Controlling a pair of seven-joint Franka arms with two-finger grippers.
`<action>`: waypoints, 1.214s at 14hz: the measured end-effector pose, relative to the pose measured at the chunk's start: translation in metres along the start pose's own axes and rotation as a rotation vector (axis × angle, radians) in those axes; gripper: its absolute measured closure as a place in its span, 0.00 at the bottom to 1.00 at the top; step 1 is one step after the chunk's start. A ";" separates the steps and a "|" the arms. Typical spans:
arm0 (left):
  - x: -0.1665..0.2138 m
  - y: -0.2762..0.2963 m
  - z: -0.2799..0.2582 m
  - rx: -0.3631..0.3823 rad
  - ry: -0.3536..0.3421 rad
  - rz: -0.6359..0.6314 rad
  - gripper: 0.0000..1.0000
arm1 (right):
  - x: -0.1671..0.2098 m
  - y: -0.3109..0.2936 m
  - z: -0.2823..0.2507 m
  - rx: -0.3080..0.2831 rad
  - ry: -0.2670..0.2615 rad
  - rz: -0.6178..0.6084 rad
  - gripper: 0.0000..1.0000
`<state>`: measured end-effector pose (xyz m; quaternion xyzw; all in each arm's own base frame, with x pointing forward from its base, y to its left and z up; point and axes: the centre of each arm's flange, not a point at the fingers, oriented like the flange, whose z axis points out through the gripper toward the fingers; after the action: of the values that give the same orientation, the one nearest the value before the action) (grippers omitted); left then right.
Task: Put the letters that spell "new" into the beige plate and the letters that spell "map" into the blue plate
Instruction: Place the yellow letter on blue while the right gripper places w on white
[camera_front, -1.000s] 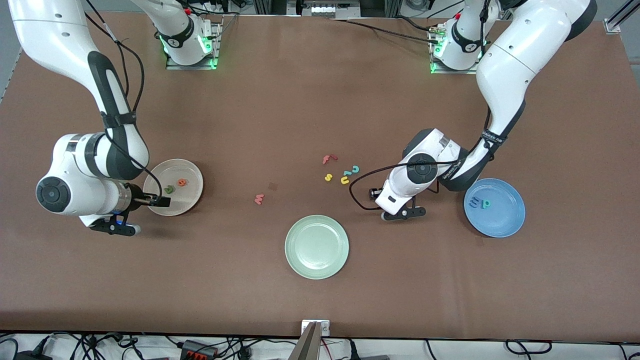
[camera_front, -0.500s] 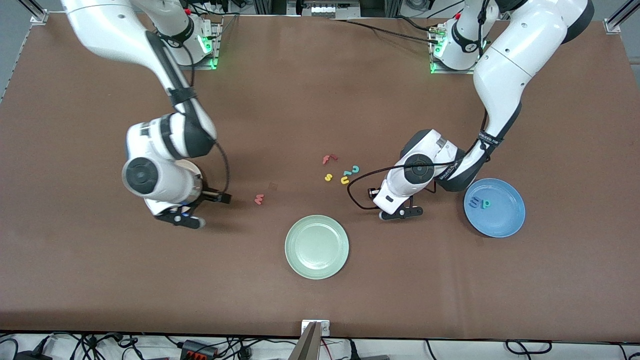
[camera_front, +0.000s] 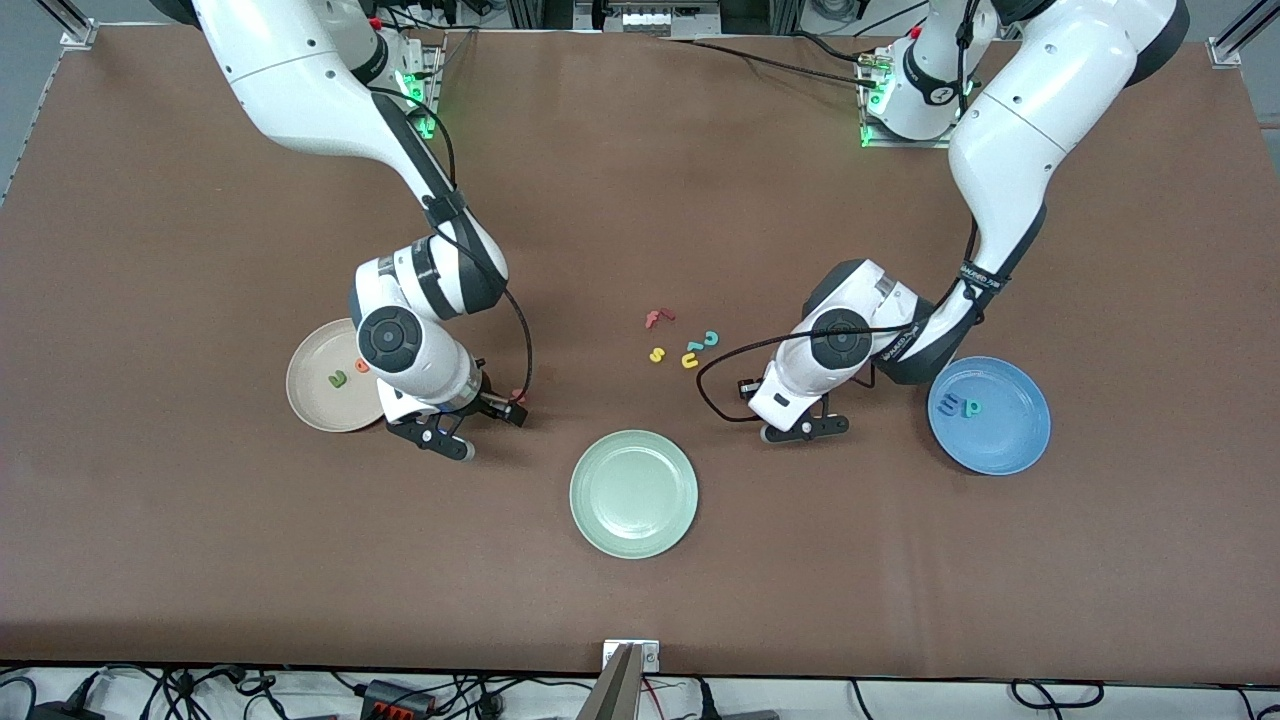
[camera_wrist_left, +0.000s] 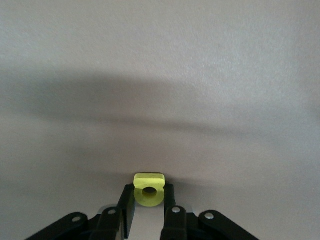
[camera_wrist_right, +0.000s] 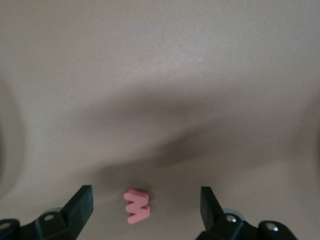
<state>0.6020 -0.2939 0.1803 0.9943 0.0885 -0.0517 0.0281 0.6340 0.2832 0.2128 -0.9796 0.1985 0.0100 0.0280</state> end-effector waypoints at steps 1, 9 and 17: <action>0.002 -0.002 -0.007 0.022 -0.006 0.003 0.73 | -0.005 -0.004 0.003 0.000 0.000 0.001 0.08; 0.061 -0.135 -0.098 0.155 -0.073 0.294 0.73 | -0.036 -0.026 0.022 -0.027 -0.009 -0.027 0.22; 0.096 -0.323 -0.083 0.139 -0.142 0.405 0.73 | -0.035 -0.019 0.039 -0.067 -0.004 -0.076 0.31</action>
<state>0.6465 0.0456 0.2371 0.9852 -0.1189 -0.1210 -0.0245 0.6093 0.3165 0.1757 -0.9868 0.1607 0.0176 -0.0041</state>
